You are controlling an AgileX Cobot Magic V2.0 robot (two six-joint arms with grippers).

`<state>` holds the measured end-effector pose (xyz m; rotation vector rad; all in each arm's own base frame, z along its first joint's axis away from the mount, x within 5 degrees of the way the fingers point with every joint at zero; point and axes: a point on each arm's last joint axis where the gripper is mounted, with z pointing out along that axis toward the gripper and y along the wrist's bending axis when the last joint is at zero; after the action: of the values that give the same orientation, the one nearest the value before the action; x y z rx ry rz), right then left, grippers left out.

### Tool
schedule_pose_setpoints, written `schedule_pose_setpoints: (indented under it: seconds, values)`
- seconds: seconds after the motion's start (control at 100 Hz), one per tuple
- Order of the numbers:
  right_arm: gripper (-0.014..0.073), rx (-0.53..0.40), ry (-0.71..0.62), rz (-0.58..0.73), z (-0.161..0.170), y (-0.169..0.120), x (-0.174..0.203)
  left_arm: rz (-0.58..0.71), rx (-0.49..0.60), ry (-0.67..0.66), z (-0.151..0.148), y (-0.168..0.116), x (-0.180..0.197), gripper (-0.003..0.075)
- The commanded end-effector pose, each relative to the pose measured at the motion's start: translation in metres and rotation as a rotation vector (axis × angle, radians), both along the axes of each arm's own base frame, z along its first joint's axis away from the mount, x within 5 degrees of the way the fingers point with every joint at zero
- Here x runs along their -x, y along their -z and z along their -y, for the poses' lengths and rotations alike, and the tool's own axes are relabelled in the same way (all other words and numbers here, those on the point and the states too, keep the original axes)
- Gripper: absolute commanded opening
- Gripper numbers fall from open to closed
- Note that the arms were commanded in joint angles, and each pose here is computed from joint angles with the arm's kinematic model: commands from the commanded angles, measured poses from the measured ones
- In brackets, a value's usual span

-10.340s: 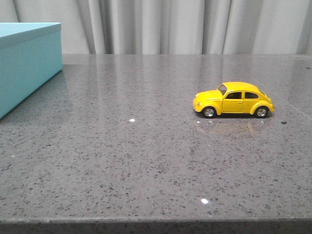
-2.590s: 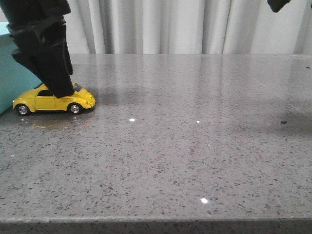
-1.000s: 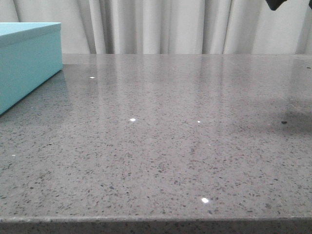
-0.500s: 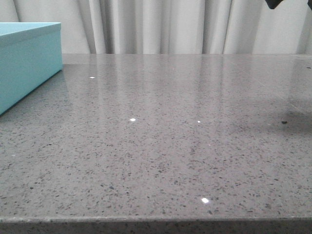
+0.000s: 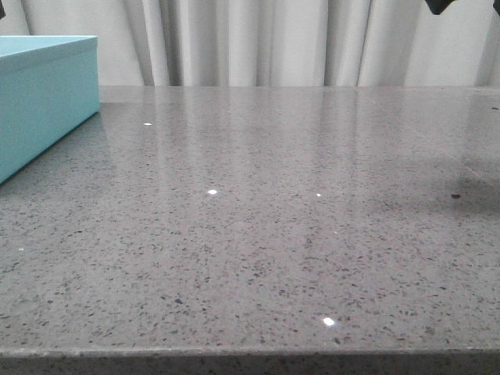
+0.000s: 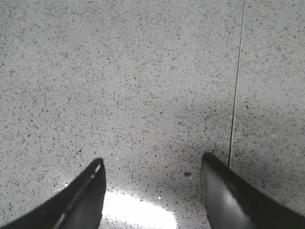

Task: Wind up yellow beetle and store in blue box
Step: 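Lift the beetle with the left gripper and carry it over the box, then lower the beetle into the blue box and open the left gripper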

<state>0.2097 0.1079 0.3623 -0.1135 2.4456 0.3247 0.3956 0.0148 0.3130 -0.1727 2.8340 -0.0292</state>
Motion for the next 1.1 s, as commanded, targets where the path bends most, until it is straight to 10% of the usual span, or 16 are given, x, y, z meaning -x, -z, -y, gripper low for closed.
schedule_pose_setpoints:
  seconds: [0.0,0.21,0.7,1.09]
  values:
    - [0.0447,-0.036,-0.009,0.097,0.001,-0.017,0.002,0.056,0.026,-0.011,0.002,-0.026,0.01,0.0253]
    - [0.0447,-0.036,-0.009,0.096,0.001,-0.017,0.002,0.056,0.03,-0.011,0.002,-0.026,0.01,0.0489]
    - [0.0445,-0.064,-0.047,0.27,0.012,-0.028,0.019,0.301,0.014,0.042,0.005,-0.095,0.047,0.0495]
    - [0.0079,-0.109,-0.065,0.511,0.038,-0.027,0.065,0.665,0.006,0.076,0.012,-0.185,0.135,0.0143]
